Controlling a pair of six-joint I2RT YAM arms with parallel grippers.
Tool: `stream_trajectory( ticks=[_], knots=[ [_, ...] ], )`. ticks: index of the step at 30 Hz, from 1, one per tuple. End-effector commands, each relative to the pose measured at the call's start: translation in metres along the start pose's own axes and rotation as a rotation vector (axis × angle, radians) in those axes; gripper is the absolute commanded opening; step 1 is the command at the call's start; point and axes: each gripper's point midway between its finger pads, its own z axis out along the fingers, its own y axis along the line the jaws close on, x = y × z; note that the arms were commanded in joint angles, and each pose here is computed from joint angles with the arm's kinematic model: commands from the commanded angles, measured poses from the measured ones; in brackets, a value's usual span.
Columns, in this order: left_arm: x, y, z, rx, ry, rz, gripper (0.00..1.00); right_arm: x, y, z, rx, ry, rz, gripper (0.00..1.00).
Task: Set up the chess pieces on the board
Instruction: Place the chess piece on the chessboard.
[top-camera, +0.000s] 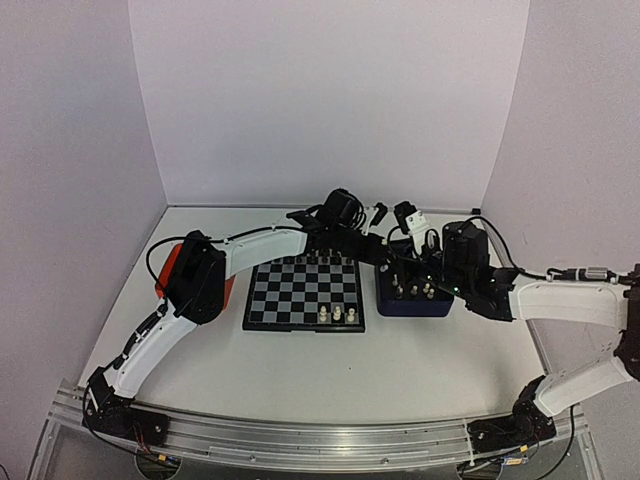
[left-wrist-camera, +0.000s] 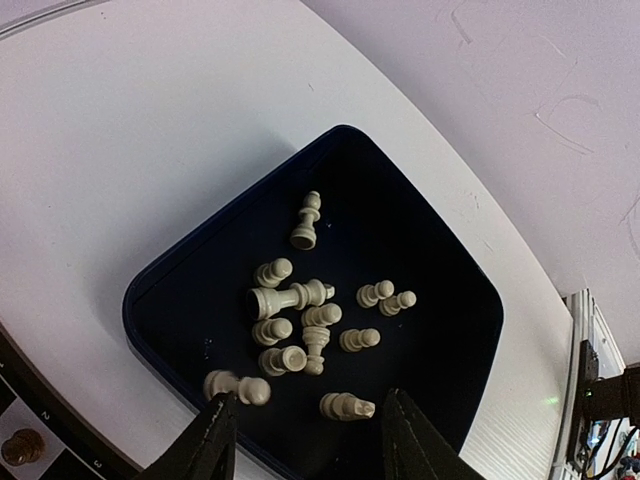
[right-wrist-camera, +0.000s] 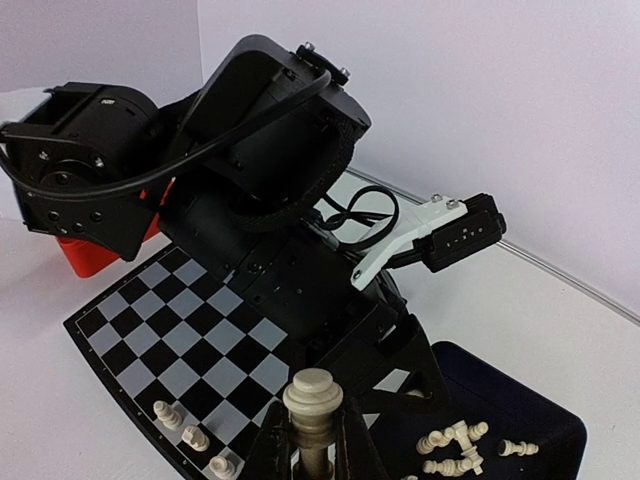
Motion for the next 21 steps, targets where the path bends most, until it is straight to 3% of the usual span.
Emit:
stream_trajectory(
  ticks=[1, 12, 17, 21],
  knots=[
    [-0.032, -0.028, -0.012, 0.07, -0.077, 0.051, 0.5, -0.012, -0.006, -0.009, 0.021, -0.044, 0.0, 0.0],
    [-0.04, -0.034, -0.018, 0.07, -0.1, 0.053, 0.52, -0.012, -0.01, -0.012, 0.043, -0.044, -0.013, 0.0],
    [-0.065, -0.051, -0.044, 0.058, -0.154, 0.092, 0.6, -0.016, -0.012, -0.012, 0.048, -0.05, -0.015, 0.0],
    [-0.082, -0.059, -0.077, 0.015, -0.191, 0.117, 0.75, -0.02, -0.013, -0.011, 0.032, -0.057, -0.007, 0.0]
  ],
)
